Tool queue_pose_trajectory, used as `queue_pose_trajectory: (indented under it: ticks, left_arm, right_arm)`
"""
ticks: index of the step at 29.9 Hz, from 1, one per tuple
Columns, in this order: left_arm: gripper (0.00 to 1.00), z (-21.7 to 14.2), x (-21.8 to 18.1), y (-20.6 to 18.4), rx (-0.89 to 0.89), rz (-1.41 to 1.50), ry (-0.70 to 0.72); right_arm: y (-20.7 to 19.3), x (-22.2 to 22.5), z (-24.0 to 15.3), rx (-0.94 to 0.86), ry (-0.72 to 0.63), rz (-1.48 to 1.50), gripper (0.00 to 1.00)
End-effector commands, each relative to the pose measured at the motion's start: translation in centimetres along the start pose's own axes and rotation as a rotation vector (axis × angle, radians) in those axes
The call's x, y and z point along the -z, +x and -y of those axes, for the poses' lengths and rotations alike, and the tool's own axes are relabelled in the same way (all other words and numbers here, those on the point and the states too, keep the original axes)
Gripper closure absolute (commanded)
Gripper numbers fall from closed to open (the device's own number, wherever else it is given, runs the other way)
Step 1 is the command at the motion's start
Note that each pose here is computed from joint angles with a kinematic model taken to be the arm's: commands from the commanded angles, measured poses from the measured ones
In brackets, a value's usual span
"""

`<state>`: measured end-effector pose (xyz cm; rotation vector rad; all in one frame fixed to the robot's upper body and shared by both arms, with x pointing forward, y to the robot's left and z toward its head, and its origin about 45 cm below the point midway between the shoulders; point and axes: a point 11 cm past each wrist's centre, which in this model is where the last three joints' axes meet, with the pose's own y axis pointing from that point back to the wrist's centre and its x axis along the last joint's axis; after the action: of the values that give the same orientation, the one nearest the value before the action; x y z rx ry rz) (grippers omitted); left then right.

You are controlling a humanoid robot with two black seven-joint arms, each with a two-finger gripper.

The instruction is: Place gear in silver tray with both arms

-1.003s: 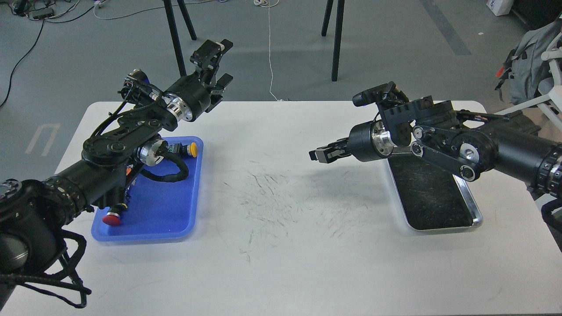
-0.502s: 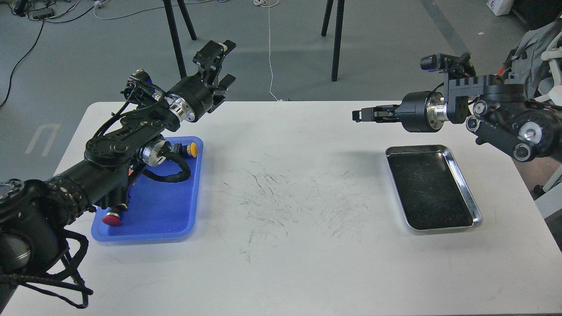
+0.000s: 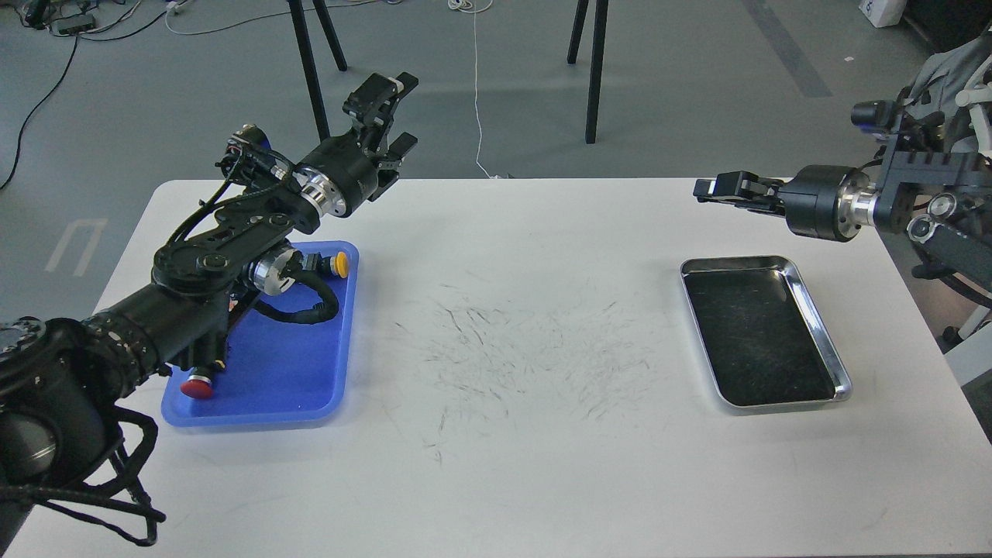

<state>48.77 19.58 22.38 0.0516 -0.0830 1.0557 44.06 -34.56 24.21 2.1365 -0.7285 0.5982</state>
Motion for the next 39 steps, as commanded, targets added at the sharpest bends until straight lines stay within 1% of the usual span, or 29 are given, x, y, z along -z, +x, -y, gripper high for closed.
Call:
queue_pose_trajectory:
  ticks: [1, 8, 13, 24, 30, 36, 39]
  left_arm:
    - [0.00, 0.0, 0.0, -0.1, 0.000, -0.001, 0.000]
    - [0.00, 0.0, 0.1, -0.1, 0.000, 0.000, 0.002]
    - [0.00, 0.0, 0.1, -0.2, 0.000, 0.000, 0.001]
    - [0.00, -0.2, 0.4, -0.1, -0.002, -0.002, 0.007]
    - [0.00, -0.6, 1.1, 0.0, -0.007, -0.009, 0.019]
    - [0.00, -0.6, 1.1, 0.0, -0.007, -0.009, 0.019]
    - [0.00, -0.6, 1.2, 0.0, -0.007, -0.010, 0.020]
  right_arm:
    - [-0.5, -1.8, -1.1, -0.022, -0.020, 0.032, 0.94]
    - [-1.2, -5.2, -3.4, -0.064, -0.074, 0.093, 0.95]
    - [-2.6, -7.2, -4.0, -0.062, -0.118, 0.116, 0.95]
    - [-6.3, -9.6, -4.2, -0.025, -0.170, 0.134, 0.96]
    - [-6.7, -12.3, -5.7, -0.046, -0.254, 0.141, 0.97]
    - [-8.5, -13.0, -5.0, 0.008, -0.281, 0.128, 0.98]
    - [-8.8, -12.8, -4.8, 0.011, -0.278, 0.117, 0.98]
